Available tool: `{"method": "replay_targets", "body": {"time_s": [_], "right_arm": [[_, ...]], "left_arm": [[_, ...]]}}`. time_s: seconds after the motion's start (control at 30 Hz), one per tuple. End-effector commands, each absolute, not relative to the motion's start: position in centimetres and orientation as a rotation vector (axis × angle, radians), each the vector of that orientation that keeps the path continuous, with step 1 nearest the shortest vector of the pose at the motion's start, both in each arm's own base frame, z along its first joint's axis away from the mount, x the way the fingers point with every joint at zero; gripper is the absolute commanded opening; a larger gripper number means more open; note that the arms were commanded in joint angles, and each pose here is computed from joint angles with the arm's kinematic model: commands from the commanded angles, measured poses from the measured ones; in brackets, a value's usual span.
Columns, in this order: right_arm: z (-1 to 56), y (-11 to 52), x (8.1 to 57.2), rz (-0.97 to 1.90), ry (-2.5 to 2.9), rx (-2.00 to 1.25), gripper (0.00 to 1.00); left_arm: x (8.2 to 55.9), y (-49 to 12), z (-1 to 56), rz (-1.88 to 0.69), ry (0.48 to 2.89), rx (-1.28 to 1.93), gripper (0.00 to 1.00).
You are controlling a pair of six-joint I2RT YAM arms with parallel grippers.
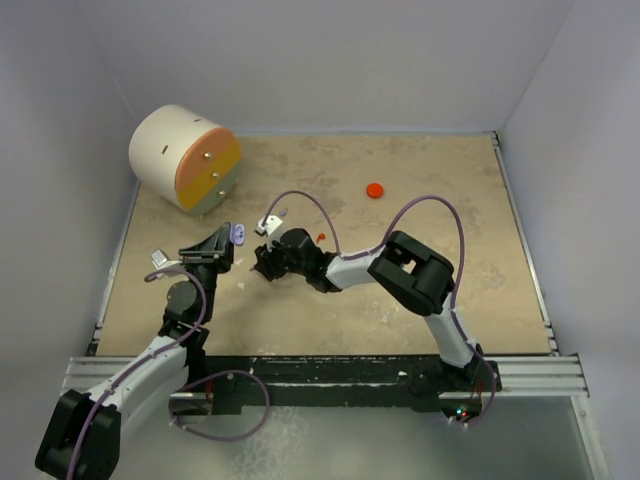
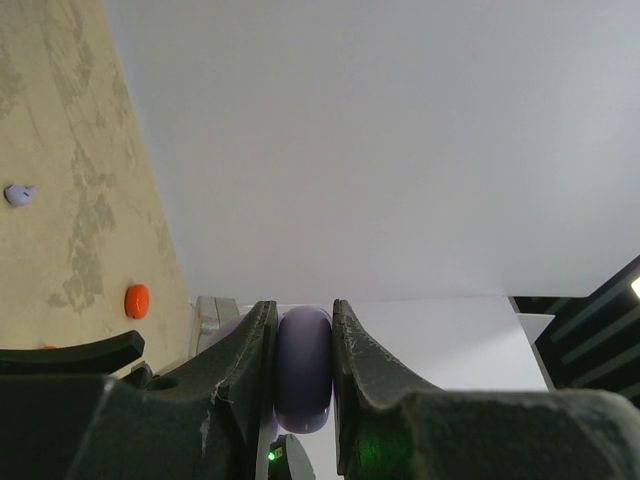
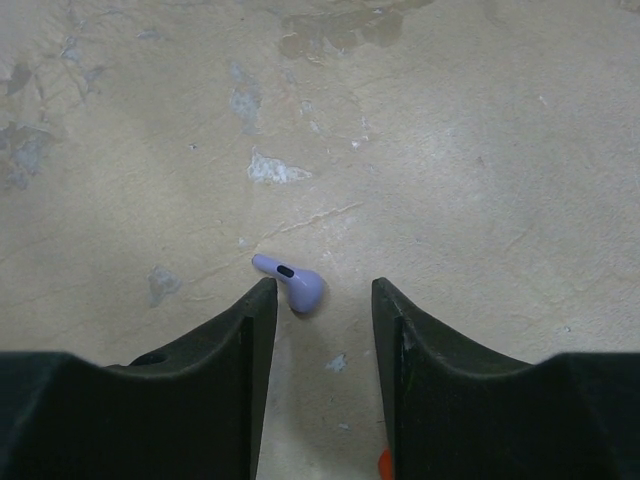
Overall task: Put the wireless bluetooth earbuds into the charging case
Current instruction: Pick up the earbud from the center of the board.
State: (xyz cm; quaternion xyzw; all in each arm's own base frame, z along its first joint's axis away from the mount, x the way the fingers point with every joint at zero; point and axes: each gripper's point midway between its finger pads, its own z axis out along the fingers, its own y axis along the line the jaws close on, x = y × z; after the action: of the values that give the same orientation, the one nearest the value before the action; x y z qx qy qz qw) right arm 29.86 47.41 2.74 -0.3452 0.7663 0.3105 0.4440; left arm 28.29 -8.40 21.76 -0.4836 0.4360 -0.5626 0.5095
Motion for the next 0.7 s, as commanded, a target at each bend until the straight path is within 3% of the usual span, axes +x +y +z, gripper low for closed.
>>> {"method": "replay_targets", "body": {"time_s": [0.0,0.67], "right_arm": [[4.9,49.0,30.1,0.811,1.826,-0.863,0.45],[2.8,49.4,29.5,0.761,1.86,-0.896,0.36]], "left_arm": [[27.7,-8.2,19.3,-1.323,1.092,-1.17,0.0],[27.7,-8.2,19.3,-1.326,1.089,-1.175,0.0]]}}
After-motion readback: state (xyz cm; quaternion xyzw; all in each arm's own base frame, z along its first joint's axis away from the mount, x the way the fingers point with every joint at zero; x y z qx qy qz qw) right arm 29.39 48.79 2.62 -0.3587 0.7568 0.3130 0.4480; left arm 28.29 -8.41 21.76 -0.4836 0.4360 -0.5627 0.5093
